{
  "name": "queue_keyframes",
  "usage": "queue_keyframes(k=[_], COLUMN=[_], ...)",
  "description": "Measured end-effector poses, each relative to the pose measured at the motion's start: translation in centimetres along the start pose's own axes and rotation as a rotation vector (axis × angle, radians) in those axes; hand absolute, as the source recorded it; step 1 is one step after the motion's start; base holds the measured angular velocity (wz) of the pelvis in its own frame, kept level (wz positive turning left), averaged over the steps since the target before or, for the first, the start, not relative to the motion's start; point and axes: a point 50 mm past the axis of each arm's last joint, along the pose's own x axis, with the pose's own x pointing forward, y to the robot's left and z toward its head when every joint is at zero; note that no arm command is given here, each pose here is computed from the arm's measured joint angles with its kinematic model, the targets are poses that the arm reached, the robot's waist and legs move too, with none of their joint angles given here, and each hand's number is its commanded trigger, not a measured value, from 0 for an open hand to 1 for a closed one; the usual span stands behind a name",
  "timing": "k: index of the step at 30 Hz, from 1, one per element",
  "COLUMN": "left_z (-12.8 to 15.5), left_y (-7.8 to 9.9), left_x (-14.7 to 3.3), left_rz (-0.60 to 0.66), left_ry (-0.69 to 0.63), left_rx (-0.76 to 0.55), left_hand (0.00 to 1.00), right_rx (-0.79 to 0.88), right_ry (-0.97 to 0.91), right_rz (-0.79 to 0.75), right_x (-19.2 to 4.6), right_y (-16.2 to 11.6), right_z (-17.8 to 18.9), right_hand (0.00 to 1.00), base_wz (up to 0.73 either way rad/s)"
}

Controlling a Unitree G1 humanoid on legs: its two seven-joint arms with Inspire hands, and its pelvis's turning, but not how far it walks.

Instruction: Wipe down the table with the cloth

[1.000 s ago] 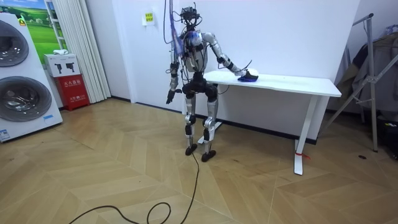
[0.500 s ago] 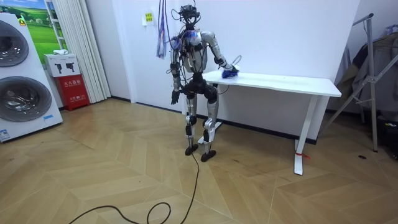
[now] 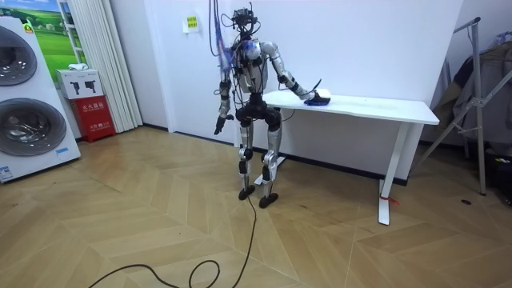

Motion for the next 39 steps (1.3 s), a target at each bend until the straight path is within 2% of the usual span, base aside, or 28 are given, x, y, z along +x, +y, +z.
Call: queue_keyframes(k=[2,4,7,10,12,13,14,15,17,19,20,21,22,23,24,27,31,36,39], left_z=[0.5,0.7,2.2,4.7,7.1,7.9,9.8,10.9,11.3,10.8,10.5,9.6,8.8,7.0,5.5,4.2,5.0,5.3,4.3], left_y=[0.0,-0.2,-0.7,-1.0,-0.1,0.1,0.6,1.0,2.1,3.3,4.0,4.7,5.0,5.3,4.3,1.7,0.9,-0.3,-0.4], left_x=[0.1,0.0,0.1,0.5,1.0,1.0,1.0,1.0,1.1,1.4,1.6,1.7,1.7,1.8,1.5,0.8,0.6,0.3,0.2], left_rz=[0.003,-0.002,-0.006,-0.019,-0.004,0.001,0.007,0.007,0.019,0.046,0.055,0.066,0.074,0.079,0.053,-0.015,-0.036,-0.070,-0.055], left_ry=[-0.019,-0.027,-0.072,-0.125,-0.185,-0.207,-0.261,-0.304,-0.325,-0.305,-0.293,-0.273,-0.260,-0.222,-0.186,-0.157,-0.181,-0.172,-0.135], left_rx=[0.012,0.028,0.069,0.109,0.109,0.112,0.109,0.112,0.111,0.119,0.102,0.076,0.071,0.069,0.067,0.043,0.022,-0.029,-0.026], left_hand=[0.00,0.00,0.00,0.00,0.00,0.00,0.00,0.00,0.00,0.00,0.00,0.00,0.00,0.00,0.00,0.00,0.00,0.00,0.00], right_rx=[0.002,0.006,0.023,0.008,-0.012,-0.023,-0.031,-0.021,-0.011,-0.033,-0.066,-0.016,0.006,0.031,0.018,0.026,0.024,-0.017,-0.039], right_ry=[0.042,0.044,0.053,-0.091,-0.344,-0.411,-0.530,-0.618,-0.650,-0.617,-0.572,-0.507,-0.487,-0.433,-0.366,-0.274,-0.305,-0.488,-0.505], right_rz=[-0.018,-0.019,0.003,0.111,0.237,0.259,0.277,0.268,0.252,0.243,0.243,0.257,0.259,0.251,0.223,0.165,0.221,0.256,0.229], right_x=[0.0,0.2,0.5,0.1,-1.3,-1.9,-2.6,-2.7,-2.4,-1.5,-0.6,0.1,0.2,0.6,1.1,2.2,2.4,1.4,1.4], right_y=[-0.5,-0.4,1.0,3.9,6.4,6.7,6.7,6.0,5.2,4.9,4.8,4.8,4.8,4.6,3.9,1.6,1.4,1.7,1.6], right_z=[-1.0,-0.4,2.4,9.0,17.5,19.6,23.2,26.0,27.7,26.8,24.7,22.2,21.2,18.6,15.2,11.2,12.4,17.3,17.1], right_hand=[1.00,1.00,1.00,1.00,1.00,1.00,1.00,1.00,1.00,1.00,1.00,1.00,1.00,1.00,1.00,1.00,1.00,1.00,1.00], base_wz=[-0.38,-0.45,-0.66,-0.98,-0.53,0.04,0.53,0.73,0.98,0.92,0.94,0.96,1.13,1.04,0.94,0.21,-0.52,-0.73,-0.07])
